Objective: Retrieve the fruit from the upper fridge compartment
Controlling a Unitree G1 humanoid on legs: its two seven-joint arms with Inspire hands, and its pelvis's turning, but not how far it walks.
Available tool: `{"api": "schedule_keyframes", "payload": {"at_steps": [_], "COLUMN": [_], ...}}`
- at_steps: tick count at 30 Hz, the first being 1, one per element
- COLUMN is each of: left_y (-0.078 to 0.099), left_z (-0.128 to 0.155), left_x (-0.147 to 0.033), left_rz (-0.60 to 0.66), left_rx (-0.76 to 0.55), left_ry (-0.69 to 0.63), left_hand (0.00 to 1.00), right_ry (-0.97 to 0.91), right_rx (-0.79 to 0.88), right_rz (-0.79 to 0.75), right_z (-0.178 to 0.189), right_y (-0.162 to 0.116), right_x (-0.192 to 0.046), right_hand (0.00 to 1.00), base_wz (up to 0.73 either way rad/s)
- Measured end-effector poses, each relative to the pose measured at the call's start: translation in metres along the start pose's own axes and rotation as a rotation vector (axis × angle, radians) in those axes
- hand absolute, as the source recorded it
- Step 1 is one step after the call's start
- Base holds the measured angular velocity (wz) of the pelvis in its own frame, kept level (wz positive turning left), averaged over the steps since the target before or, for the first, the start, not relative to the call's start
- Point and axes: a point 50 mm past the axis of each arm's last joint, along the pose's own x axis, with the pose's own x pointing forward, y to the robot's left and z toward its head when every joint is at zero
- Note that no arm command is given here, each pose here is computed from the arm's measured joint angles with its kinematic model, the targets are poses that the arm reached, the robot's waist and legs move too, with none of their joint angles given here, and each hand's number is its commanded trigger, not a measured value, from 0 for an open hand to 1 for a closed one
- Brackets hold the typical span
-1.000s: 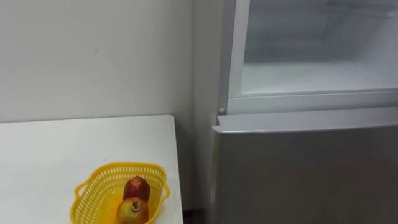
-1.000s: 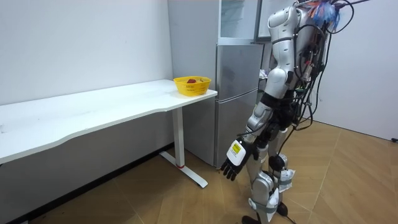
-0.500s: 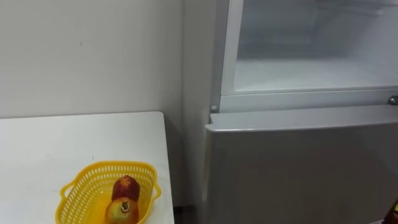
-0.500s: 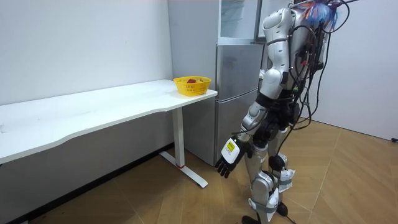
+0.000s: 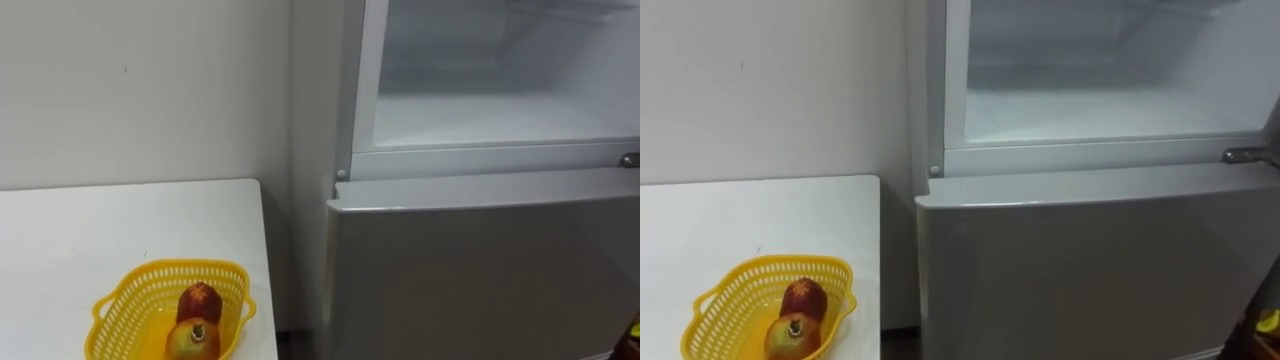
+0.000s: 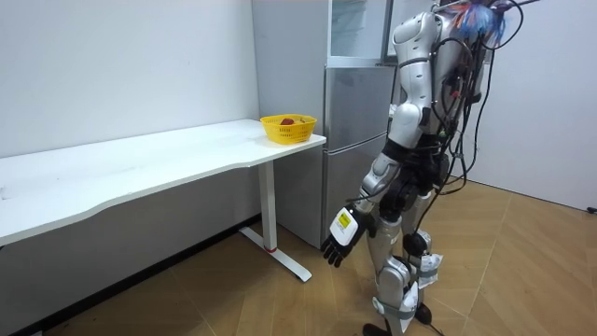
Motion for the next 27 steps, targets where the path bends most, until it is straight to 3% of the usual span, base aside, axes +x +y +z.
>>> {"api": "schedule_keyframes", "payload": {"at_steps": [9,15,27], "left_y": [0.004,0.004,-0.009], "left_z": [-0.012,-0.014,-0.013], "left_x": [0.000,0.000,0.000], "left_rz": [-0.015,-0.025,-0.059], "left_rx": [-0.041,-0.001,0.029], "left_ry": [0.048,0.051,0.065], "left_hand": [0.00,0.00,0.00], "right_ry": [-0.006,-0.005,-0.231], "right_rx": [0.004,0.006,-0.228], "right_rz": [-0.013,-0.021,0.058], "right_z": [0.001,0.003,0.006], "right_y": [0.000,0.001,0.001], "right_x": [-0.001,-0.003,-0.011], "right_hand": [0.00,0.00,0.00], "base_wz": [0.00,0.00,-0.02]}}
